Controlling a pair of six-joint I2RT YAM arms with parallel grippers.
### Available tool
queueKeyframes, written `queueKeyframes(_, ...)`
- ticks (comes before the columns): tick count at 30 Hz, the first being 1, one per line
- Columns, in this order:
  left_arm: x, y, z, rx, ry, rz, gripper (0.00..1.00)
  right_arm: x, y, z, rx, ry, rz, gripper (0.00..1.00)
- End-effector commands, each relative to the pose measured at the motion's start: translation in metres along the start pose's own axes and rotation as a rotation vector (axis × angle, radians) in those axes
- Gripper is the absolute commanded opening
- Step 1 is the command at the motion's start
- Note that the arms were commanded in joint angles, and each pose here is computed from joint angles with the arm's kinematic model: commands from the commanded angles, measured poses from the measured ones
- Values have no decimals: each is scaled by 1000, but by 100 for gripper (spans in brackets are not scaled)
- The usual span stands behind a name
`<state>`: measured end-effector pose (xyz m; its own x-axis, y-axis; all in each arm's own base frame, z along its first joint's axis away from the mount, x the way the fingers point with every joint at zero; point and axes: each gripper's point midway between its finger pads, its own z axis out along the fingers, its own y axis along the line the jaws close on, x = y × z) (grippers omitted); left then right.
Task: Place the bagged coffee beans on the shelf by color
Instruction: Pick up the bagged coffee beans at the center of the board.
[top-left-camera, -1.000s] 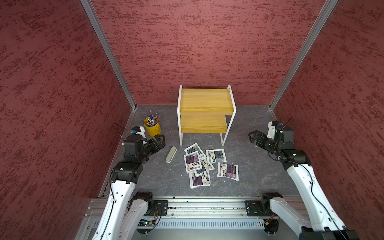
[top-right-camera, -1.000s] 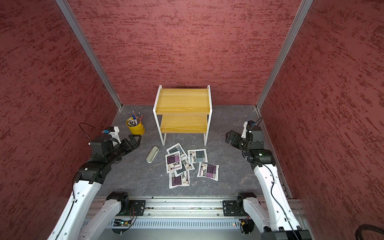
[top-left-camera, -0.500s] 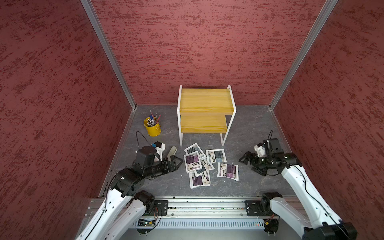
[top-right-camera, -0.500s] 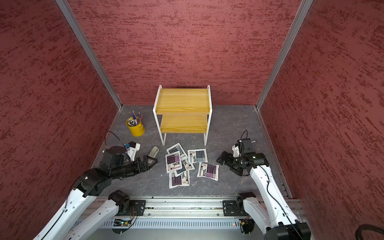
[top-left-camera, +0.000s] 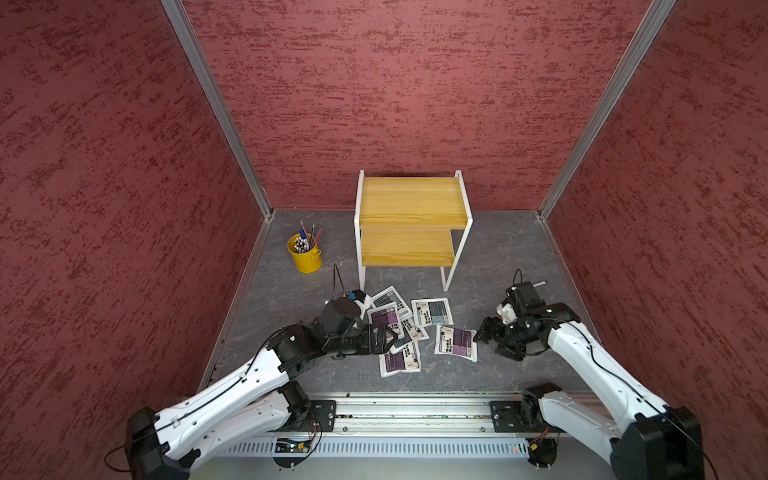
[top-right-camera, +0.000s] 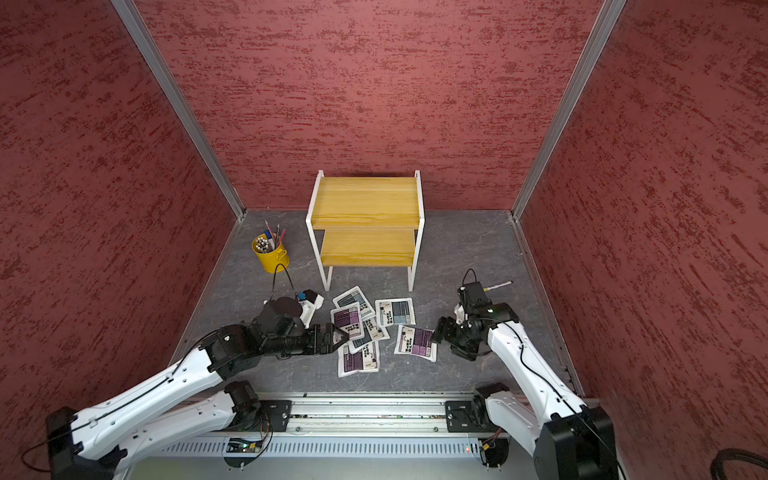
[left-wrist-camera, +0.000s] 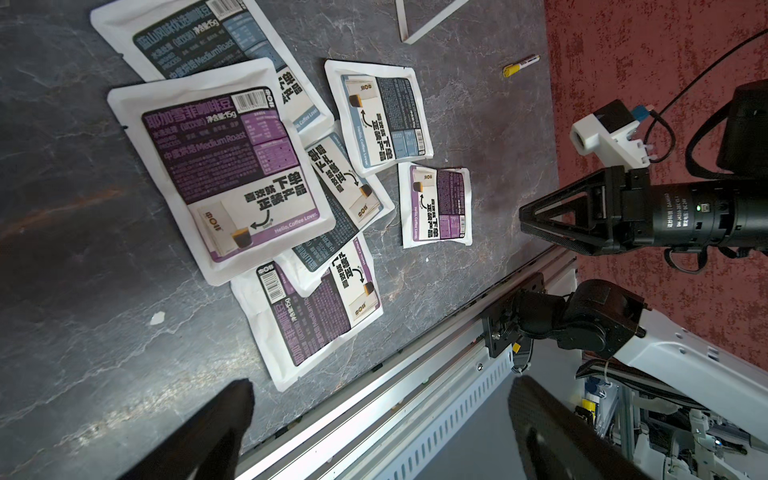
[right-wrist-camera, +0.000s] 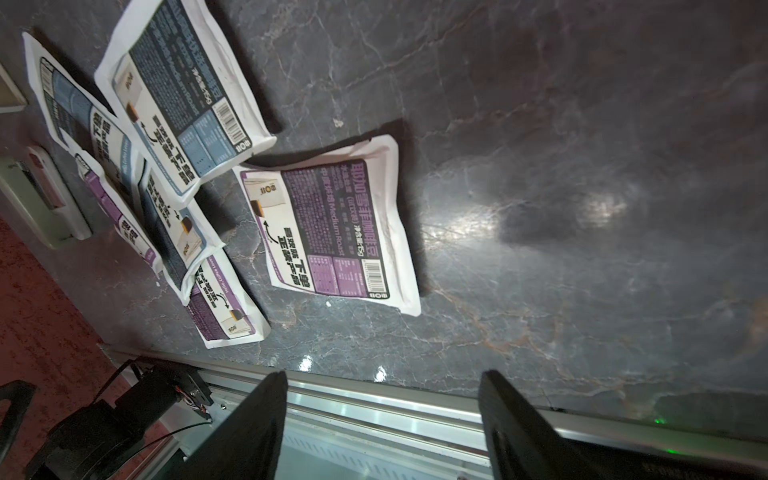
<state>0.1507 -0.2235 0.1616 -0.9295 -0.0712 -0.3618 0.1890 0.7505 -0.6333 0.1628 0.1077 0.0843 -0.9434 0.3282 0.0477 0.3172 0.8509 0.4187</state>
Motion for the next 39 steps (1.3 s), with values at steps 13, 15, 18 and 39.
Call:
queueKeyframes(13,-23,-18,1,117,-162,78,100,-24,-7,36,56,-37,14,62)
queueKeyframes(15,-25,-19,2,122,-169,90,100,-24,-6,40,49,-30,13,58)
queueKeyframes(18,-24,-18,4,121,-165,92,100,-21,-7,44,47,-24,9,52)
queueKeyframes(39,-14,3,-9,81,-192,59,100,-14,-11,67,19,-22,24,32)
